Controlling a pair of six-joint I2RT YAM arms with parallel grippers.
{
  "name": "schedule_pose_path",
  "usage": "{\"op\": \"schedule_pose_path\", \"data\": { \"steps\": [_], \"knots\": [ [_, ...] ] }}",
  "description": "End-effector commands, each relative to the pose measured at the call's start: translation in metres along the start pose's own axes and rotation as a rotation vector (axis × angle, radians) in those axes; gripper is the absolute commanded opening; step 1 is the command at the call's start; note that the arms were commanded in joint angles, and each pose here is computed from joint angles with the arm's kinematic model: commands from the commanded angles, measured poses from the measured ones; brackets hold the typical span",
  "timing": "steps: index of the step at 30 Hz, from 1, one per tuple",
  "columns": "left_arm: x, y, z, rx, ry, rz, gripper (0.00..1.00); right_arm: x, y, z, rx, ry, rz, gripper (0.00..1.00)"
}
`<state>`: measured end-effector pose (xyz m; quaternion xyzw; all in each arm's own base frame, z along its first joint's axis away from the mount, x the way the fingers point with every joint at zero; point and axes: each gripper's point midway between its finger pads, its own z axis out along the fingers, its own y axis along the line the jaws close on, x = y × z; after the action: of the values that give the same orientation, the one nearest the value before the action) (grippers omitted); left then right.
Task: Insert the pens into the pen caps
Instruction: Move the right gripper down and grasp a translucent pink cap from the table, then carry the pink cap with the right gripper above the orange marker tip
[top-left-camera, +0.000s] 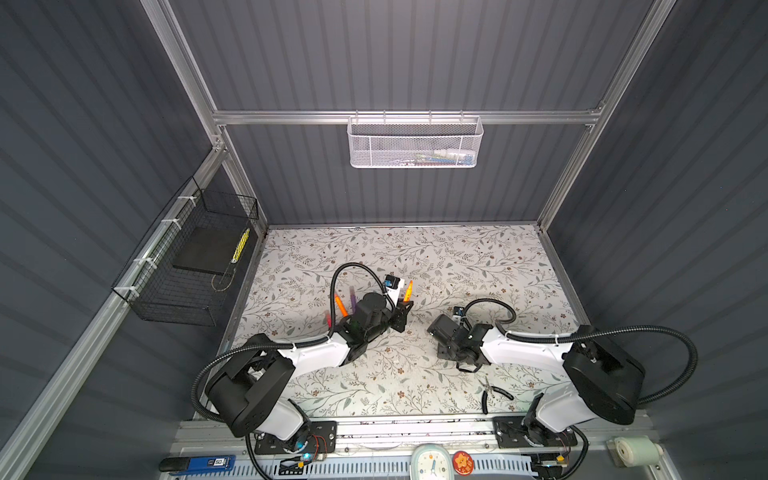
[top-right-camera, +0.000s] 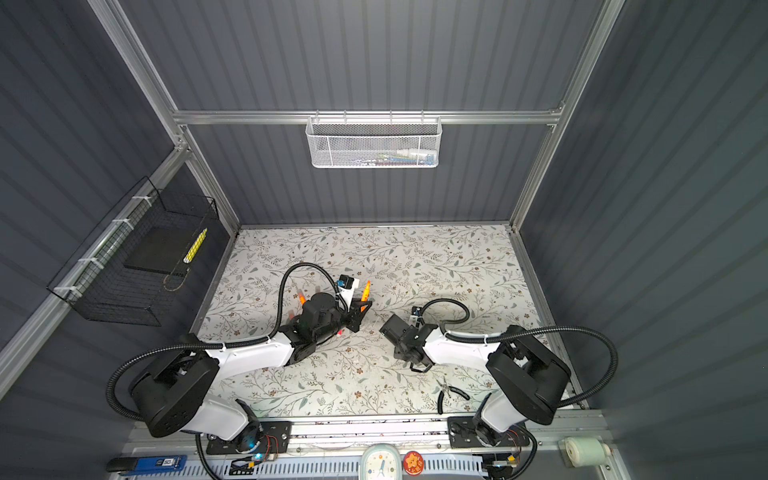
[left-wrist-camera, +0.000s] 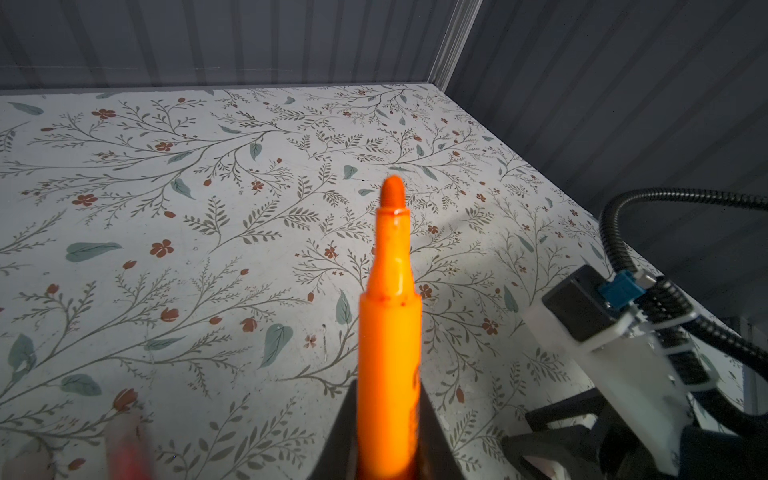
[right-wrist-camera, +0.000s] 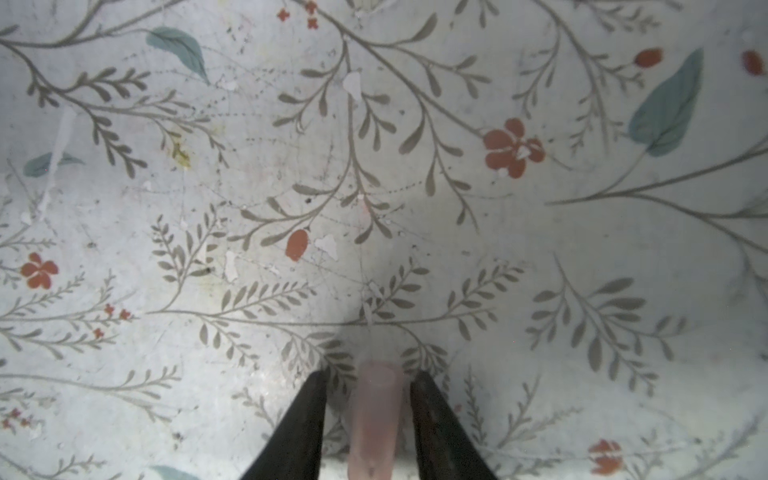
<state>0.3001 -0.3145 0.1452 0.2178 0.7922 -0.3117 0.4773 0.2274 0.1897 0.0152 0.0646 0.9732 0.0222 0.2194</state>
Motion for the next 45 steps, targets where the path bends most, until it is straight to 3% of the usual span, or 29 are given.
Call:
{"op": "schedule_pose_path", "data": {
  "steps": [1, 10, 19, 24, 35, 45],
  "knots": [
    [-0.019, -0.011, -0.001, 0.032, -0.04, 0.016, 0.0, 0.013, -0.013, 0.007, 0.068, 0.045, -0.024, 0.32],
    [-0.02, -0.011, -0.001, 0.032, -0.041, 0.018, 0.0, 0.016, -0.009, 0.005, 0.065, 0.044, -0.036, 0.22],
    [-0.019, -0.013, -0.002, 0.04, -0.041, 0.017, 0.0, -0.006, -0.007, -0.013, 0.019, -0.063, 0.024, 0.13],
    [-0.021, -0.017, -0.003, 0.067, -0.047, 0.014, 0.0, -0.035, -0.004, -0.043, -0.061, -0.174, 0.097, 0.08],
    [-0.024, -0.044, -0.009, 0.221, -0.068, 0.035, 0.0, -0.107, -0.013, -0.136, -0.391, -0.575, 0.324, 0.03],
    [-0.018, -0.073, -0.008, 0.359, -0.039, 0.062, 0.0, -0.156, 0.011, -0.177, -0.539, -0.73, 0.384, 0.0]
  ]
}}
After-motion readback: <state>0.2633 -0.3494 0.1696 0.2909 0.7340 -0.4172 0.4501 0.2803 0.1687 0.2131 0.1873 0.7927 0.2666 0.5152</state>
